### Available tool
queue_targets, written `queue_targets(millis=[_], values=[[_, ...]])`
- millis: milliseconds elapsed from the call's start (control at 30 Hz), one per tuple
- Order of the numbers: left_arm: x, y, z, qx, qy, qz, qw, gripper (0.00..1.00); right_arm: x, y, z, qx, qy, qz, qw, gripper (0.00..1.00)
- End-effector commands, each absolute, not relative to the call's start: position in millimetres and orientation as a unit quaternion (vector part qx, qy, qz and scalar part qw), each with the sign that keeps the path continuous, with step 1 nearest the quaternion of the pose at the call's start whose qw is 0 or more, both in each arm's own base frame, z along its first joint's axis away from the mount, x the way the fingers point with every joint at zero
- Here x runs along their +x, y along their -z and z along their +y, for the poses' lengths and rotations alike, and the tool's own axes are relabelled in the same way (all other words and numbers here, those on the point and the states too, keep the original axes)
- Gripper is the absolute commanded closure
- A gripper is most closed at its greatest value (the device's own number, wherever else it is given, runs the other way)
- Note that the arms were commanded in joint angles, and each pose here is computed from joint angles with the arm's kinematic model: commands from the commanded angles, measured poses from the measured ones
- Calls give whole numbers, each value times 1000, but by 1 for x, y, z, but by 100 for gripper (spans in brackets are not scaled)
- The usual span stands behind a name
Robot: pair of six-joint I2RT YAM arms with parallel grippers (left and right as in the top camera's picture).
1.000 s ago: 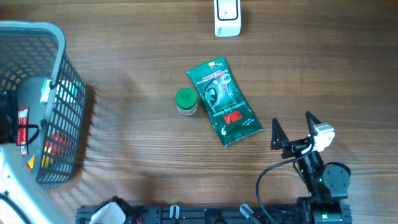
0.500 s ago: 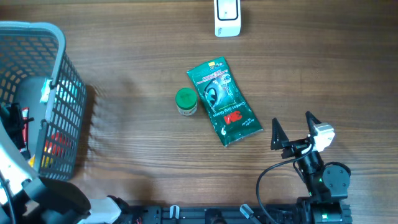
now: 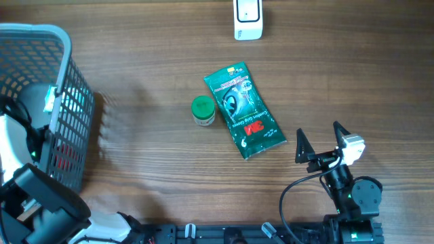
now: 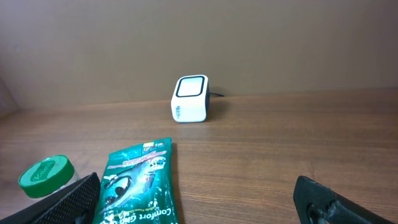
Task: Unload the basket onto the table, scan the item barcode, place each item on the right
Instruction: 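Reach into the basket and grasp the red-yellow sauce bottle with left gripper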
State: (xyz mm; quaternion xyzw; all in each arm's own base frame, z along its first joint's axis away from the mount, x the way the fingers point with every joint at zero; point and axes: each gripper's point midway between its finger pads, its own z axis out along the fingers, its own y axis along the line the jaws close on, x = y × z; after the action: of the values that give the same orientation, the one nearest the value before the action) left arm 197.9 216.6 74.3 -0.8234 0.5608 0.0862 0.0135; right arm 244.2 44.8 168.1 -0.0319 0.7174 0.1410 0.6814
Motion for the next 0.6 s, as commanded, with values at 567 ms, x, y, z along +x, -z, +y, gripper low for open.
queue_targets(millis=[567], values=[[184, -28, 203, -814, -82, 575, -5, 32, 244, -168, 45, -29, -142, 717, 682, 0]])
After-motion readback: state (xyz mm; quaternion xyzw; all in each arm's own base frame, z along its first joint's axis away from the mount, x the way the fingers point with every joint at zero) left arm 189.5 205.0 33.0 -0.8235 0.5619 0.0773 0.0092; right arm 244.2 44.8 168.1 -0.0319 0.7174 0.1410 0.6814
